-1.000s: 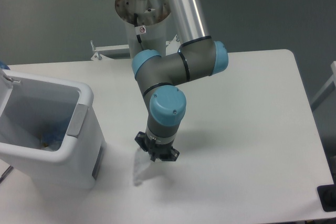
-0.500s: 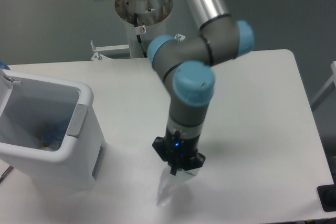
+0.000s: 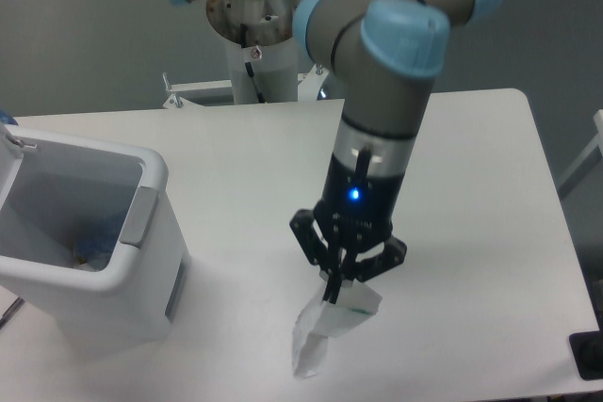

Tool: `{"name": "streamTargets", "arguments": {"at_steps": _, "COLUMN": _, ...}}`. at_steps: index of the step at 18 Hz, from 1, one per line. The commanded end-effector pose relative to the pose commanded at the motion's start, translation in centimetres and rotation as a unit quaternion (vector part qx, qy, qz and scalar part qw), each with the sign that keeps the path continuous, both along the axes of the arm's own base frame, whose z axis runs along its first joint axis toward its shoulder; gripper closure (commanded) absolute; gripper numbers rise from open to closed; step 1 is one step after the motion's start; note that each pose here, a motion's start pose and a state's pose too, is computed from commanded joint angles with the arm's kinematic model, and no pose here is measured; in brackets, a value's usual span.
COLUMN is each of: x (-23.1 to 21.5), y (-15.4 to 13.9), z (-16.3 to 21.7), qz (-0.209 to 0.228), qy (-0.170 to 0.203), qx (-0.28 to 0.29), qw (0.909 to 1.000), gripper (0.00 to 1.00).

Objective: Place the trash in the trash can
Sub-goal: 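Carry the white paper over the trash bin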

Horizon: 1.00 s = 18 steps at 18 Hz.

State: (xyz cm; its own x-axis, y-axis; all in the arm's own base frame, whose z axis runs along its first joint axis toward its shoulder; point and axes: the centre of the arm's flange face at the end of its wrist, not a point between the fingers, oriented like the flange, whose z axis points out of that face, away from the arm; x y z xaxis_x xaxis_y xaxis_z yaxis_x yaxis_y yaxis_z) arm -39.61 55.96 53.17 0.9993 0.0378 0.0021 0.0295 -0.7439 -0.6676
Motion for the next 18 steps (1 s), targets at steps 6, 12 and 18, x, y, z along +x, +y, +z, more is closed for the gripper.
{"name": "streamTargets", "arguments": {"at_steps": 6, "x": 4.8, "y": 0.5, "z": 3.3, "qz": -0.029, "qy": -0.003, "qx": 0.029, "qw": 0.9992, "gripper": 1.00}}
{"name": "streamTargets", "arguments": {"at_steps": 12, "x": 15.6, "y": 2.6, "z": 5.4, "qz": -0.080, "qy": -0.020, "qx": 0.035, "qw": 0.9960, "gripper": 1.00}}
{"name": "streamTargets", "arguments": {"at_steps": 18, "x": 24.8, "y": 1.2, "z": 5.8, "qz": -0.137, "qy": -0.021, "qx": 0.031, "qw": 0.9899, "gripper": 1.00}}
